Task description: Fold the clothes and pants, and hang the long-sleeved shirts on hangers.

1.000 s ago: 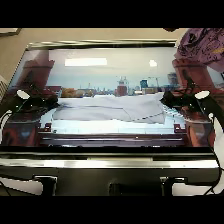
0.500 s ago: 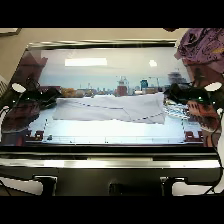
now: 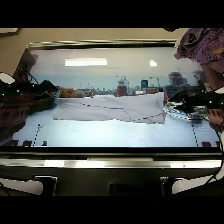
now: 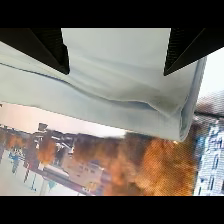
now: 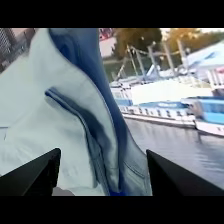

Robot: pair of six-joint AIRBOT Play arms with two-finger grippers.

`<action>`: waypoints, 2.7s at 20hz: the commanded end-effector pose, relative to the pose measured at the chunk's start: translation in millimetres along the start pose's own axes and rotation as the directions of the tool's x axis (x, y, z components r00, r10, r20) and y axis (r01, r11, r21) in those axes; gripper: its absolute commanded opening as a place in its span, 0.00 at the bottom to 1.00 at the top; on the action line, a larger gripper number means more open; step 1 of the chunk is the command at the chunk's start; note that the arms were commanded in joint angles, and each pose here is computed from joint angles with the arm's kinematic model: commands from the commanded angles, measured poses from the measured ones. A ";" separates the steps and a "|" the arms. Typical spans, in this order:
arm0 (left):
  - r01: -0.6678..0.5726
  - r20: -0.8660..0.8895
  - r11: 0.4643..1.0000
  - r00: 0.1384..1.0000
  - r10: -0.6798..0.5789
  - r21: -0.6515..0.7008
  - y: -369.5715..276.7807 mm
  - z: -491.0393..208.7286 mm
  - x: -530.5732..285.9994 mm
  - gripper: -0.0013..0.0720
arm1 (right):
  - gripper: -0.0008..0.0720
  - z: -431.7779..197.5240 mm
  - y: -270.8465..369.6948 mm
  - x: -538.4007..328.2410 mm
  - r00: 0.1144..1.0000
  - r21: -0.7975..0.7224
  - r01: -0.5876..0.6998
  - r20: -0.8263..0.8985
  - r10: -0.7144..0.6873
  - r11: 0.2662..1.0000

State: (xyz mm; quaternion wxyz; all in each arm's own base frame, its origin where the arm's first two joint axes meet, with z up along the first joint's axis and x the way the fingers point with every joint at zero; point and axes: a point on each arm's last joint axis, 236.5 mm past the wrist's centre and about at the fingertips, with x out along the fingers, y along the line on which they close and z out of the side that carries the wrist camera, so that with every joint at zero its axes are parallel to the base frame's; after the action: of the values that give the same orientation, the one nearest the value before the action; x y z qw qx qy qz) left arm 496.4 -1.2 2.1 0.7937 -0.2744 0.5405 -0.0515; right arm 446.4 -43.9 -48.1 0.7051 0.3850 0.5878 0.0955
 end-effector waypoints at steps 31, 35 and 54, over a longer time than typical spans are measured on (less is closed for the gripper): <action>0.229 -0.111 0.965 0.970 -0.216 0.124 -157.3 -66.7 71.8 0.05 | 0.06 -20.2 73.6 -38.0 0.980 -0.203 0.197 0.052 -0.190 0.959; 0.348 -0.204 0.929 0.925 -0.319 0.125 -241.2 -141.0 125.9 0.04 | 0.06 -21.7 103.7 -81.8 0.971 -0.224 0.222 0.138 -0.195 0.949; 0.610 -0.404 0.791 0.713 -0.573 -0.044 -437.8 -315.9 214.4 0.04 | 0.06 -41.5 167.8 -172.2 0.947 -0.299 0.264 0.261 -0.187 0.917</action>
State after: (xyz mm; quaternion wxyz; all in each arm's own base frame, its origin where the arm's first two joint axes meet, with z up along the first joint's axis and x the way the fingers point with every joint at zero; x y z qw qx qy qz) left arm 394.5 -567.7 -47.9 0.6287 -0.3601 0.5727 -0.3835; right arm 413.1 -13.0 188.8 0.8274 0.2006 0.5207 0.0641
